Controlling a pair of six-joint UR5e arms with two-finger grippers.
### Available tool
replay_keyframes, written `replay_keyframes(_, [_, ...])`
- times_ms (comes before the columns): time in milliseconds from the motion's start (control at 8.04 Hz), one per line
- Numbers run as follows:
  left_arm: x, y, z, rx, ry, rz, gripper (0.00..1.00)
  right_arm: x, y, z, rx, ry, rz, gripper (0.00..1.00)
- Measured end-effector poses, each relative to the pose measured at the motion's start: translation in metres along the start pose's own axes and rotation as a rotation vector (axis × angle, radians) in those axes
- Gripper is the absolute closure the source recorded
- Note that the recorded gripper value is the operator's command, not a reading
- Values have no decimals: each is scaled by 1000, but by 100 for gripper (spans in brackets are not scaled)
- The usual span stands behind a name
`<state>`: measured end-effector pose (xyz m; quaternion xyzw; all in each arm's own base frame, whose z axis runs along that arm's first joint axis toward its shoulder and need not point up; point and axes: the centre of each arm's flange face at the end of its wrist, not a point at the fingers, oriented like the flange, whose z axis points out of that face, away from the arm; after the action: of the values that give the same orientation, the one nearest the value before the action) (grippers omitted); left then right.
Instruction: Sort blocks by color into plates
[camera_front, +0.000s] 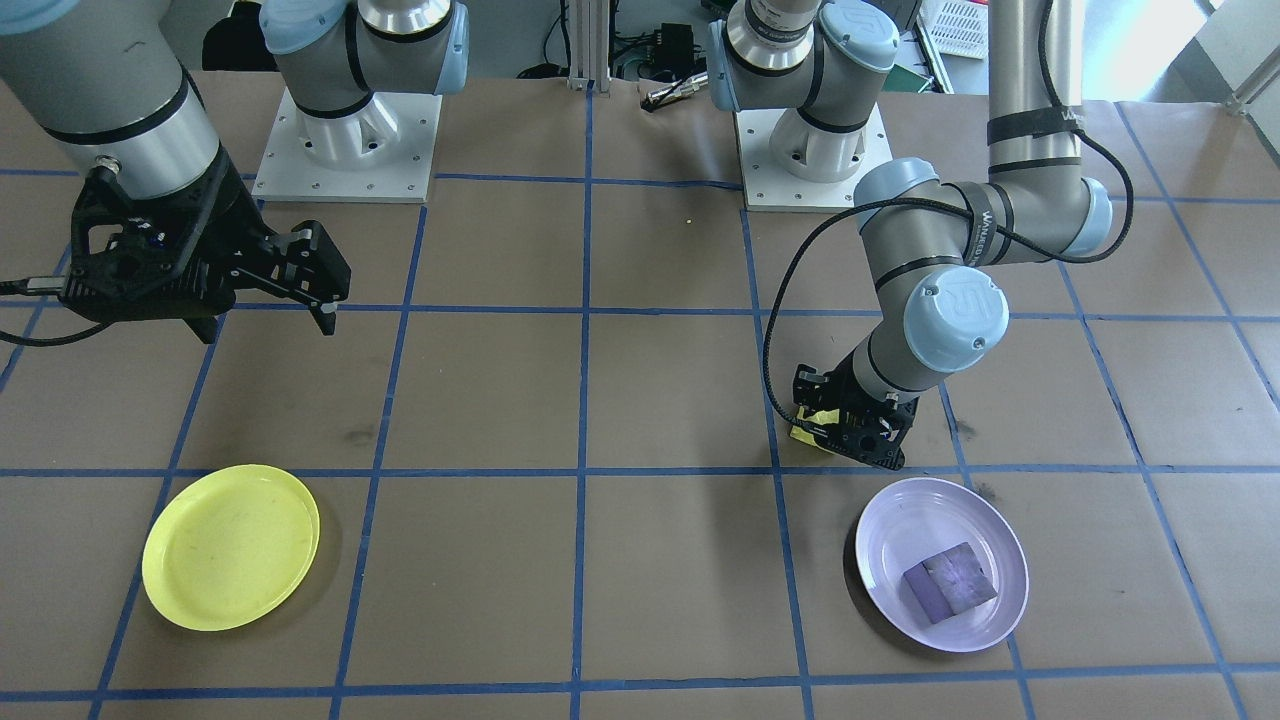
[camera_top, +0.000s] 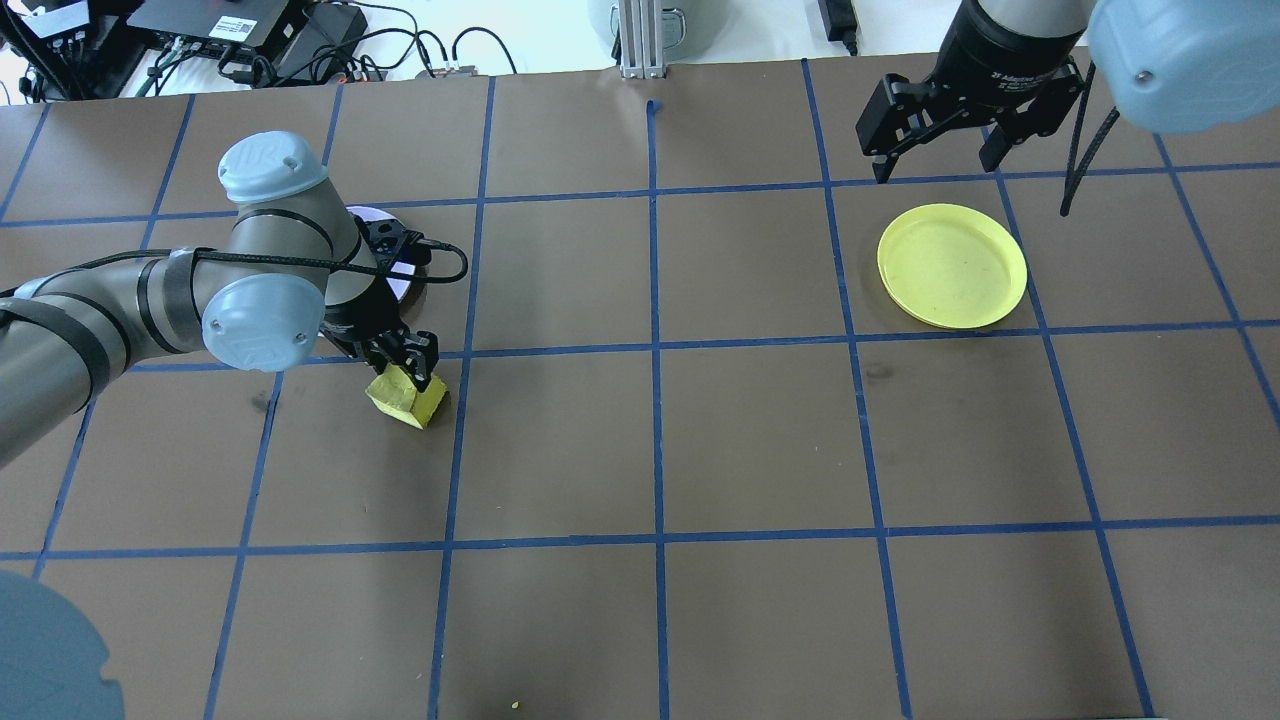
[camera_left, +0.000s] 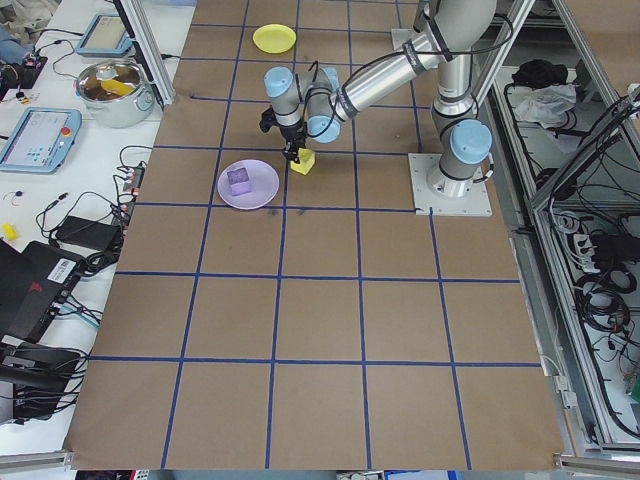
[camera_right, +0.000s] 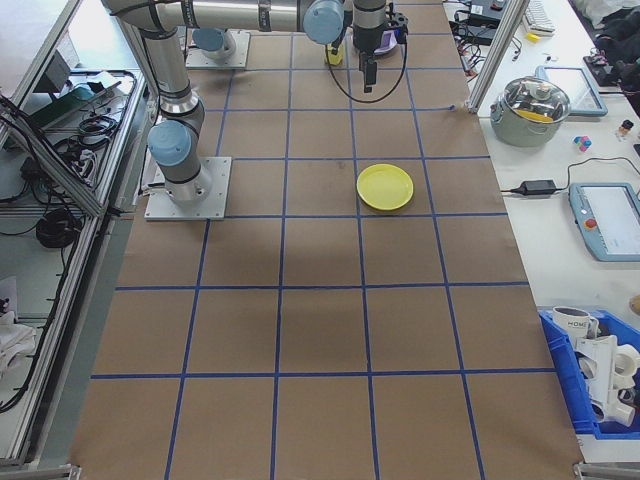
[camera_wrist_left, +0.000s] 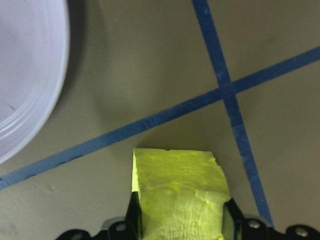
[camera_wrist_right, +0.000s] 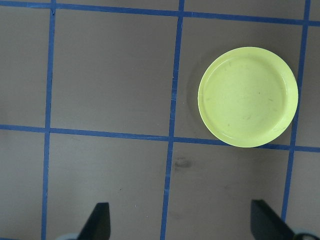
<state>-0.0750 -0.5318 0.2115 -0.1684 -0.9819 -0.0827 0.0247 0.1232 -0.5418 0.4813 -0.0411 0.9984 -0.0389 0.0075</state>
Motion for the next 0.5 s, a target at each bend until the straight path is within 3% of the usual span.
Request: replay_keyframes(497, [94,-36,-49,-21,84,-199,64,0,0,0,1,0,1,0])
